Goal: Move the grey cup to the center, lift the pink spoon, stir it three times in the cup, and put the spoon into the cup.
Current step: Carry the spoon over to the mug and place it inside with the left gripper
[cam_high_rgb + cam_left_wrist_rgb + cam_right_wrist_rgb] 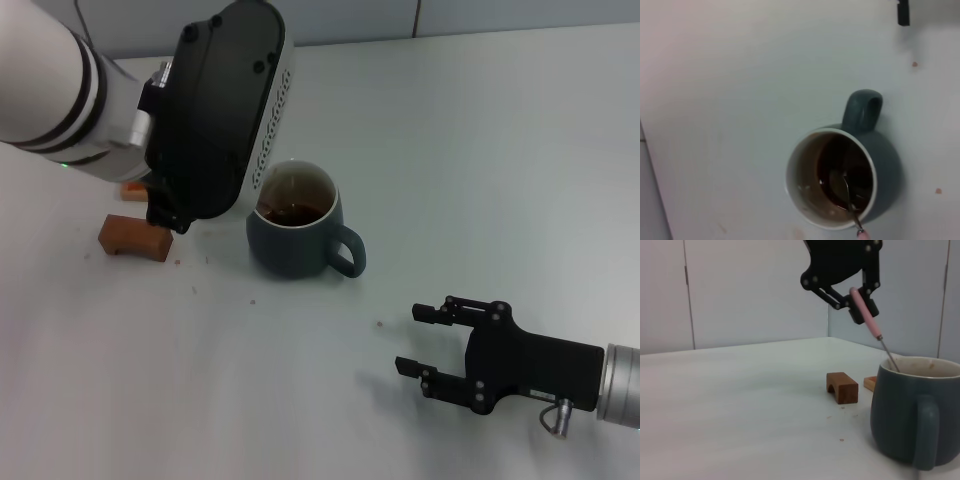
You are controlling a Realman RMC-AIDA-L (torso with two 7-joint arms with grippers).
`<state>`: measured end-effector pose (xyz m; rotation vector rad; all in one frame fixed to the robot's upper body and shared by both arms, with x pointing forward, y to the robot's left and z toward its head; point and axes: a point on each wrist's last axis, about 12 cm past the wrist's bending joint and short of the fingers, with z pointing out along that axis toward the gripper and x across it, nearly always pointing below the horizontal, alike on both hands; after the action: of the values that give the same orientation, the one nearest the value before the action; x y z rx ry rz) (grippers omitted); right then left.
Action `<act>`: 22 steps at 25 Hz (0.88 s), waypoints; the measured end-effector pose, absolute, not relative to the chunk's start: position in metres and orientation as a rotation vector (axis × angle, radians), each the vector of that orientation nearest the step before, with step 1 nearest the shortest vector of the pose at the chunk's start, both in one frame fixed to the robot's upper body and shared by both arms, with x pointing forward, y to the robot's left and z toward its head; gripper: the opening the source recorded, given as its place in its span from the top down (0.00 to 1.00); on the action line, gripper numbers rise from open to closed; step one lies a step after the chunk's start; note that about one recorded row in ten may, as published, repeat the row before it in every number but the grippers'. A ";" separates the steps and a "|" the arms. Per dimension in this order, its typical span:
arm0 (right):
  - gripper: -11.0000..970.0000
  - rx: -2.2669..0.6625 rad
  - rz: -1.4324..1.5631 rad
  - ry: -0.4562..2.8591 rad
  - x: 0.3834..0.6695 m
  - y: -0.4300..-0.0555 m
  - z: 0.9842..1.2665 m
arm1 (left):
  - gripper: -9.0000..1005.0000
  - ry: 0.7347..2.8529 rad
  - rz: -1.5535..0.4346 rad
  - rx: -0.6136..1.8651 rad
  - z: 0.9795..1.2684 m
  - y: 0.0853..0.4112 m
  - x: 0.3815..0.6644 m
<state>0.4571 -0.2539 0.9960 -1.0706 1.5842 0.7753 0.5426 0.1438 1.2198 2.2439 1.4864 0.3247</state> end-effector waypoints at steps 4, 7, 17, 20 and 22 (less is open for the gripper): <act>0.35 -1.071 0.777 1.584 0.457 -0.254 0.996 | 0.86 1.483 0.298 2.249 1.221 0.143 0.540; 0.35 -1.071 0.779 1.584 0.457 -0.253 0.996 | 0.86 1.460 0.264 2.254 1.219 0.139 0.538; 0.35 -1.071 0.787 1.585 0.455 -0.252 0.995 | 0.85 1.452 0.258 2.232 1.210 0.131 0.547; 0.35 -1.070 0.789 1.585 0.455 -0.252 0.995 | 0.84 1.487 0.304 2.200 1.209 0.133 0.553; 0.35 -1.071 0.791 1.584 0.455 -0.251 0.995 | 0.84 1.487 0.304 2.200 1.209 0.133 0.553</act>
<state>0.4547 -0.2515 0.9950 -1.0711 1.5839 0.7911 0.5530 0.1327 1.2091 2.2002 1.4873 0.3043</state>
